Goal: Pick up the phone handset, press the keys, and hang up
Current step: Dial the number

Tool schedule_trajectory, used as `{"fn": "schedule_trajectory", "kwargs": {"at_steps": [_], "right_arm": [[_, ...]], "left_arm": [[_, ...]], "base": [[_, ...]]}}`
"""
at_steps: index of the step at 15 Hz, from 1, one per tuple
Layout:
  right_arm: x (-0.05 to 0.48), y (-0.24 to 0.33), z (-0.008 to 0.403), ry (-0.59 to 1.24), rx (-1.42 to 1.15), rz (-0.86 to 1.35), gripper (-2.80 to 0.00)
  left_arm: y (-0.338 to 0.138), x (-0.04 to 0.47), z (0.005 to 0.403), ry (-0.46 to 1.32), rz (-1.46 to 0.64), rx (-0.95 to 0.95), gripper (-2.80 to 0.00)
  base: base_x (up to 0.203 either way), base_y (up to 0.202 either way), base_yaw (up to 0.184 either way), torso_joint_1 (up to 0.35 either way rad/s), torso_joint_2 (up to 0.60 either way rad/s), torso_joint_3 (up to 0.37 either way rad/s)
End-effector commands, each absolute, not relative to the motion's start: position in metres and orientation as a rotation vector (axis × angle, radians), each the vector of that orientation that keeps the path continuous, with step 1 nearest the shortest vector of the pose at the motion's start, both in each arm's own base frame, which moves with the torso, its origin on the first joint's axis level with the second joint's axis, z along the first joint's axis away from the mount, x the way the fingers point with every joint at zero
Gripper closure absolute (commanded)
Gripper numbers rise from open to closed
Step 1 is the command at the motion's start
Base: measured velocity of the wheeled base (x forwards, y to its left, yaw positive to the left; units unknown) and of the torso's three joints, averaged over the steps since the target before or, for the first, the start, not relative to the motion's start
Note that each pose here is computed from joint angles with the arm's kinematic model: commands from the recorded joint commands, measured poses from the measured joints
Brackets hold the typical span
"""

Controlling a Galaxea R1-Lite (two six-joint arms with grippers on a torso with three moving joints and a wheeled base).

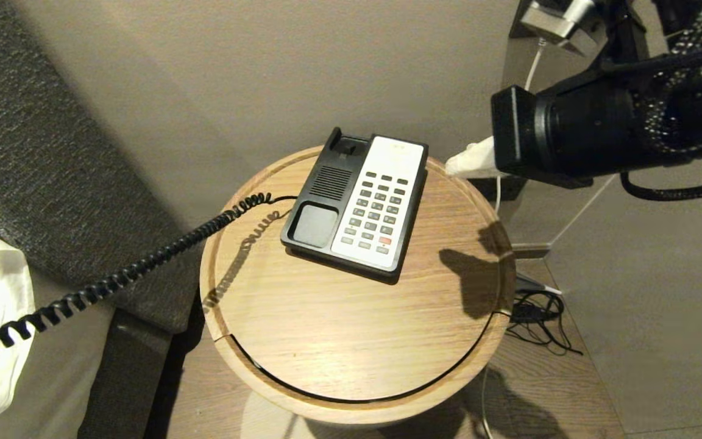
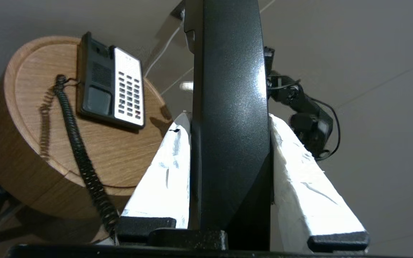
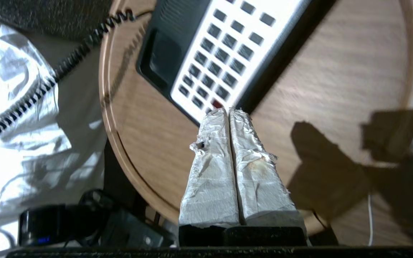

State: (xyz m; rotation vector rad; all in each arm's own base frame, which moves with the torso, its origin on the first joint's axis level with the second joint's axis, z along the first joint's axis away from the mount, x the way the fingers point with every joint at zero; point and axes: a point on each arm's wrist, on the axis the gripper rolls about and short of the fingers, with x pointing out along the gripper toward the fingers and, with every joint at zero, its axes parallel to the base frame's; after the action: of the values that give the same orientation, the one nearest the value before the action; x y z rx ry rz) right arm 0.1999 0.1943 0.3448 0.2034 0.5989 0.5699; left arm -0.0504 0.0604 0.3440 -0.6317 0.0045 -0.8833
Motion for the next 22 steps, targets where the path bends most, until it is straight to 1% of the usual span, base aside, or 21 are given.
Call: {"fn": "schedule_trajectory", "kwargs": {"at_steps": [1, 3, 7, 15, 22], "right_arm": [[0.214, 0.226, 0.329, 0.639, 0.176, 0.59, 0.0], [0.22, 0.246, 0.317, 0.652, 0.159, 0.605, 0.0], [0.243, 0.276, 0.288, 0.656, 0.134, 0.567, 0.0], [0.257, 0.287, 0.292, 0.58, 0.165, 0.536, 0.0], [0.271, 0.278, 0.291, 0.555, 0.176, 0.47, 0.0]], "left_arm": [[0.057, -0.047, 0.336, 0.033, -0.878, -0.623, 0.0], [0.059, -0.049, 0.332, 0.035, -0.877, -0.623, 0.0], [0.059, -0.048, 0.329, 0.04, -0.873, -0.621, 0.0], [0.059, -0.049, 0.326, 0.043, -0.874, -0.62, 0.0], [0.059, -0.048, 0.324, 0.049, -0.877, -0.618, 0.0]], "base": [[0.0, 0.0, 0.0, 0.0, 0.0, 0.0], [0.0, 0.0, 0.0, 0.0, 0.0, 0.0], [0.0, 0.0, 0.0, 0.0, 0.0, 0.0], [0.0, 0.0, 0.0, 0.0, 0.0, 0.0], [0.0, 0.0, 0.0, 0.0, 0.0, 0.0]]}}
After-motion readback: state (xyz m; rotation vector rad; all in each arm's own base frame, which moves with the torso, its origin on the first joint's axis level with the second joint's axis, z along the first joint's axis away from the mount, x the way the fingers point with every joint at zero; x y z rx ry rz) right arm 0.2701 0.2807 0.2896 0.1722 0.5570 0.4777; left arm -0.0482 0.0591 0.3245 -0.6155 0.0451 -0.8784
